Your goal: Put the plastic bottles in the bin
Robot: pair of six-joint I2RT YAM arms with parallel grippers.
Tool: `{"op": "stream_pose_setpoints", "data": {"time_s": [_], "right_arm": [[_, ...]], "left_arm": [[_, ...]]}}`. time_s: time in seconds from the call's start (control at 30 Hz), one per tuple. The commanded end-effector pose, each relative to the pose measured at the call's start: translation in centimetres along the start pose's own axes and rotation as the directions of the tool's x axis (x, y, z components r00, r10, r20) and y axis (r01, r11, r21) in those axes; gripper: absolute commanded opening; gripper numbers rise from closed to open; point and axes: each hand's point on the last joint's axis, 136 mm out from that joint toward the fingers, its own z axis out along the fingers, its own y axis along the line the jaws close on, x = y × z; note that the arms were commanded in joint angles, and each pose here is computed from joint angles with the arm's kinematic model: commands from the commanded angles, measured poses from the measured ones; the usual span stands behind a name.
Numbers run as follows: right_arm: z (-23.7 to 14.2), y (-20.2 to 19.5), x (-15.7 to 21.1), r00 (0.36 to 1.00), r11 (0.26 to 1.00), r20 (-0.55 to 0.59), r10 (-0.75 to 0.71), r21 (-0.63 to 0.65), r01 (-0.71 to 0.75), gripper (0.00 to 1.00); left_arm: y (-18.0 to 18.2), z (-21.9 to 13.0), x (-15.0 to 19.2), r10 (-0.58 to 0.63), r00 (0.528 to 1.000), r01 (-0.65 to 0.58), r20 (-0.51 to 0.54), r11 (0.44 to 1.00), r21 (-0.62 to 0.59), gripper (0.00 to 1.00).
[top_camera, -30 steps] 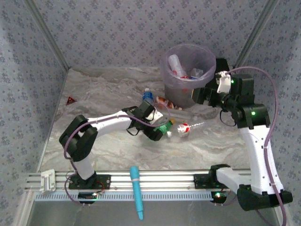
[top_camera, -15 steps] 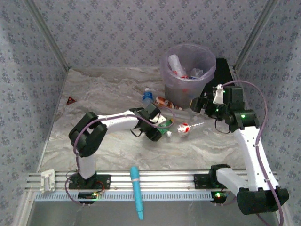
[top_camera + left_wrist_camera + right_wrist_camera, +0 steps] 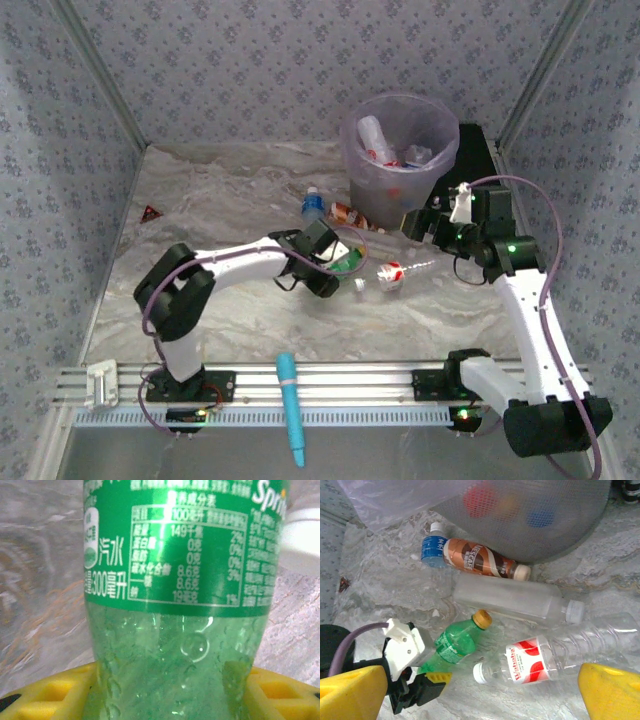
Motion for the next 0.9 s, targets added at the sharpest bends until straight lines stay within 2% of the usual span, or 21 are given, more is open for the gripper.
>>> {"op": "stream_pose_setpoints", "data": {"time_s": [0.0, 0.13, 0.27, 0.37, 0.47, 0.57, 0.8, 0.87], "right_arm": [[0.1, 1.5, 0.0, 1.000, 0.998, 0.007, -0.019, -0.060, 0.020, 1.00], [0.9, 2.7, 0.4, 0.996, 0.995, -0.010, -0.092, -0.047, 0.091, 1.00], [2.5, 5.6, 1.0, 0.987, 0.982, -0.046, -0.154, -0.117, 0.148, 1.00], [4.2, 8.2, 2.2, 0.976, 0.963, -0.073, -0.207, -0.192, 0.189, 1.00], [6.4, 11.3, 3.0, 0.972, 0.934, -0.084, -0.217, -0.306, 0.182, 0.98], [8.5, 12.6, 3.5, 0.974, 0.924, -0.094, -0.208, -0.344, 0.164, 0.97], [12.6, 13.2, 3.8, 0.976, 0.930, -0.120, -0.182, -0.344, 0.131, 0.95], [13.4, 13.7, 4.3, 0.973, 0.924, -0.146, -0.180, -0.364, 0.116, 0.85]], "left_arm": [[1.0, -2.9, -2.1, -0.033, 0.989, 0.042, 0.141, 0.997, -0.061, 0.33], [1.5, -4.8, -2.7, -0.054, 0.969, 0.076, 0.240, 0.994, -0.083, 0.29], [2.0, -6.6, -3.2, -0.086, 0.935, 0.121, 0.345, 0.989, -0.083, 0.21], [1.9, -8.2, -4.0, -0.117, 0.889, 0.150, 0.442, 0.988, -0.040, 0.17], [0.8, -9.5, -4.8, -0.162, 0.829, 0.148, 0.535, 0.987, 0.069, 0.17], [0.0, -10.1, -5.2, -0.197, 0.795, 0.135, 0.574, 0.980, 0.149, 0.17], [-1.1, -10.5, -5.9, -0.212, 0.777, 0.099, 0.593, 0.971, 0.218, 0.19], [-1.0, -10.7, -6.2, -0.220, 0.767, 0.105, 0.602, 0.970, 0.220, 0.20]]}}
